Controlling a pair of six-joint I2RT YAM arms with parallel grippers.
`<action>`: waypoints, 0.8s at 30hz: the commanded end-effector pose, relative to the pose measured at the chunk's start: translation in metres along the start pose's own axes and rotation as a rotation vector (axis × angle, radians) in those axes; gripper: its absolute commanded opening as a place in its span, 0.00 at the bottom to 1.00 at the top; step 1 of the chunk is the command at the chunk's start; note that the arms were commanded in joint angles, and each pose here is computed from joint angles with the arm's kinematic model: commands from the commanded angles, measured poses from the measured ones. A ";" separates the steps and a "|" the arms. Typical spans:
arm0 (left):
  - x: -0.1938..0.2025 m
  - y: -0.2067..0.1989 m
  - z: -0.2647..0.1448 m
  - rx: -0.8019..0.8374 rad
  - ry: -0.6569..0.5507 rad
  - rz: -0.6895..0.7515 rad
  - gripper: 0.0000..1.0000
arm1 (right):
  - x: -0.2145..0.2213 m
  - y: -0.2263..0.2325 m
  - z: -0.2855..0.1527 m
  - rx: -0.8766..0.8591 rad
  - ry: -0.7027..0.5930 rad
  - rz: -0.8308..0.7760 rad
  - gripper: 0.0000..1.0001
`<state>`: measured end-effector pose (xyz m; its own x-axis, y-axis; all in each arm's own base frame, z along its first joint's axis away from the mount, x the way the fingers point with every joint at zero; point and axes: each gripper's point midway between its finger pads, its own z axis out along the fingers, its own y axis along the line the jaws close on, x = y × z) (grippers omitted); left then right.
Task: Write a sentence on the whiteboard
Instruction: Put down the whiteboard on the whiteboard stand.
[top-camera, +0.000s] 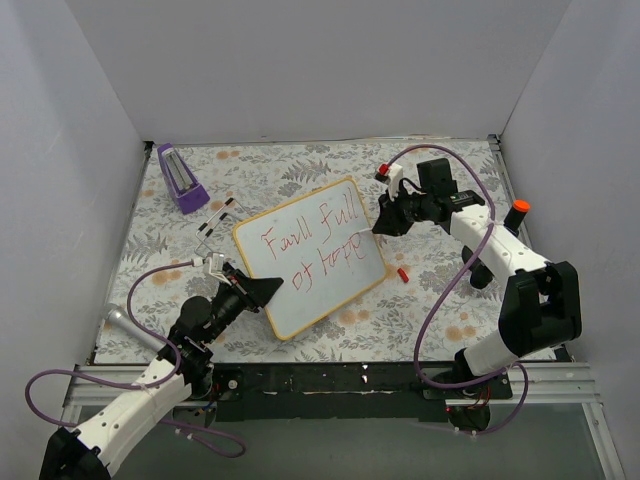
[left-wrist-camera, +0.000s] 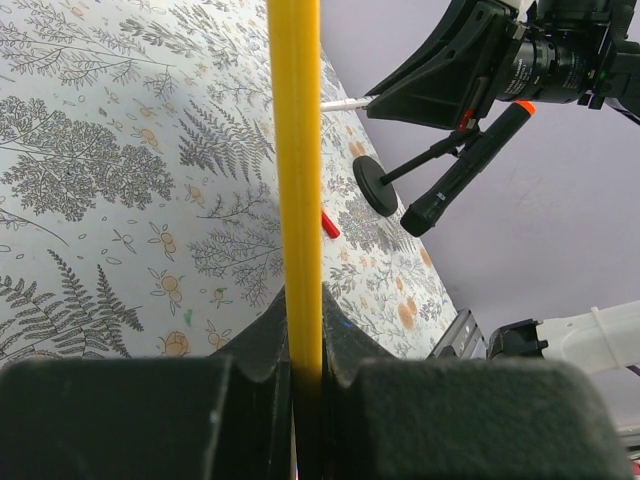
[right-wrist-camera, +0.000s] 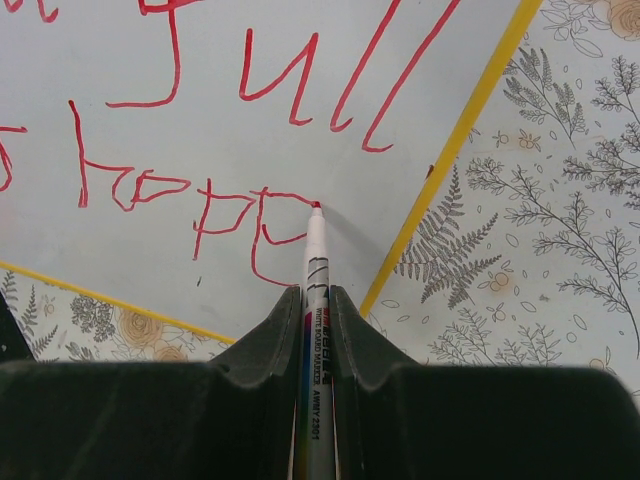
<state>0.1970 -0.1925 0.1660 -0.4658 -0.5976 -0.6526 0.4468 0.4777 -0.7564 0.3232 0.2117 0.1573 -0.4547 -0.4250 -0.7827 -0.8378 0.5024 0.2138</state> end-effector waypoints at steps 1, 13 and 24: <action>-0.023 -0.031 -0.004 0.151 -0.116 0.005 0.00 | -0.020 -0.007 -0.005 0.026 -0.050 -0.031 0.01; -0.033 -0.037 -0.004 0.139 -0.133 0.041 0.00 | -0.081 0.056 -0.098 -0.159 -0.327 -0.159 0.01; -0.069 -0.065 0.001 0.116 -0.165 0.179 0.00 | -0.038 0.020 -0.161 -0.047 -0.511 -0.021 0.01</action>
<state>0.1974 -0.1889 0.1759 -0.4297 -0.5514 -0.7150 0.4756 0.5349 -0.6983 0.2856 0.1277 0.2819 -0.2558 -0.0819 -0.9633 -0.8559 0.4824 0.1862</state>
